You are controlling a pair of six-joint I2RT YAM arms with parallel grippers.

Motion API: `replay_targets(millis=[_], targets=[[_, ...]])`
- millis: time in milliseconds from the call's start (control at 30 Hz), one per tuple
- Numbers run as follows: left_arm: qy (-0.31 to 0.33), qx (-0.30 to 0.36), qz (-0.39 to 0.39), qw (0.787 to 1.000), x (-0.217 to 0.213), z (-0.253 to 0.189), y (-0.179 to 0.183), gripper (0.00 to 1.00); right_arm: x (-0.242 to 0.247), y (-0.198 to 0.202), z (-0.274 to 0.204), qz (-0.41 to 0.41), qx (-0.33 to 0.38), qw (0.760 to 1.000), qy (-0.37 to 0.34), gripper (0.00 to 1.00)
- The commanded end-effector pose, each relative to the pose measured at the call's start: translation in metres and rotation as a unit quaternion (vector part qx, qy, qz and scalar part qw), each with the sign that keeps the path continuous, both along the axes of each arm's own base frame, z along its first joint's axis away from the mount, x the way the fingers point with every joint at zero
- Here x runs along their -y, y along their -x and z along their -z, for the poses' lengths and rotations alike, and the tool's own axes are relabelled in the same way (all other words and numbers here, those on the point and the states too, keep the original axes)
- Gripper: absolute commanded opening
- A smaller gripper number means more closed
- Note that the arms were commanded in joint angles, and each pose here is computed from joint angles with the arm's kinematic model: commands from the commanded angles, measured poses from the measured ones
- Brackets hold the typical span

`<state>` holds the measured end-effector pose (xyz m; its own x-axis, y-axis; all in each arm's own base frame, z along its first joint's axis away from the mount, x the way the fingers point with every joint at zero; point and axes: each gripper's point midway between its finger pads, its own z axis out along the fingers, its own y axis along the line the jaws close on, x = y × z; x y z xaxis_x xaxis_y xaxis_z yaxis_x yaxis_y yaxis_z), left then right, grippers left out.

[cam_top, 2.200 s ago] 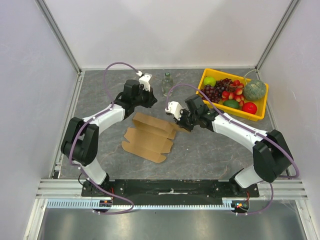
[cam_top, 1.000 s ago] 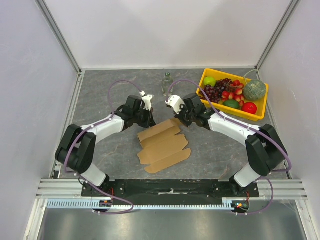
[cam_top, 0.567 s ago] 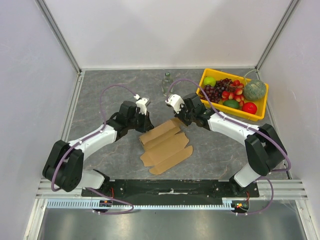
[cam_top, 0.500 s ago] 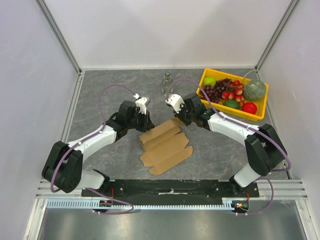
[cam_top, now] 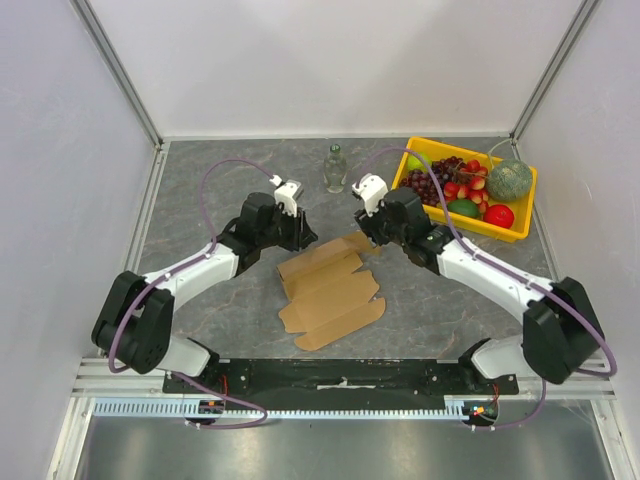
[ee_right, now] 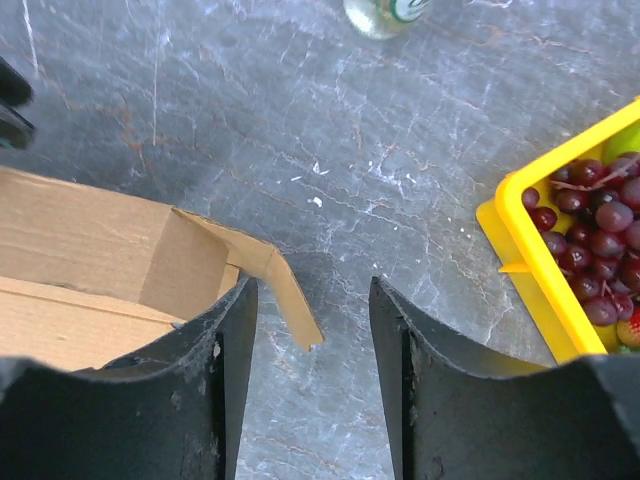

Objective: Fold the paper box

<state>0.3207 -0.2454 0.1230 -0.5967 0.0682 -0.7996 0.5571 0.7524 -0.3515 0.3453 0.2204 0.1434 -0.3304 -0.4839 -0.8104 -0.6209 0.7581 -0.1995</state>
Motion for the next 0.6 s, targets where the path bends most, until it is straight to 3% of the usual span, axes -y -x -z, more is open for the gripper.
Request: replay_targets(millis=[0,333,433,567], targets=[[0.046,0.022,0.027,0.998,0.019,-0.022,-0.005,0.34,0.005,0.002,-0.029,0.068,0.016,0.994,-0.09,0.56],[0.066,0.04,0.078,0.994,0.033,-0.024,0.009,0.34,0.012,0.049,0.0,0.151,-0.085,0.958,-0.229,0.54],[0.058,0.04,0.094,0.993,0.039,-0.019,0.013,0.34,0.01,0.051,-0.007,0.178,-0.087,0.933,-0.299,0.54],[0.042,0.038,0.099,0.994,0.042,-0.01,0.018,0.34,0.009,0.047,-0.013,0.196,-0.079,0.918,-0.336,0.51]])
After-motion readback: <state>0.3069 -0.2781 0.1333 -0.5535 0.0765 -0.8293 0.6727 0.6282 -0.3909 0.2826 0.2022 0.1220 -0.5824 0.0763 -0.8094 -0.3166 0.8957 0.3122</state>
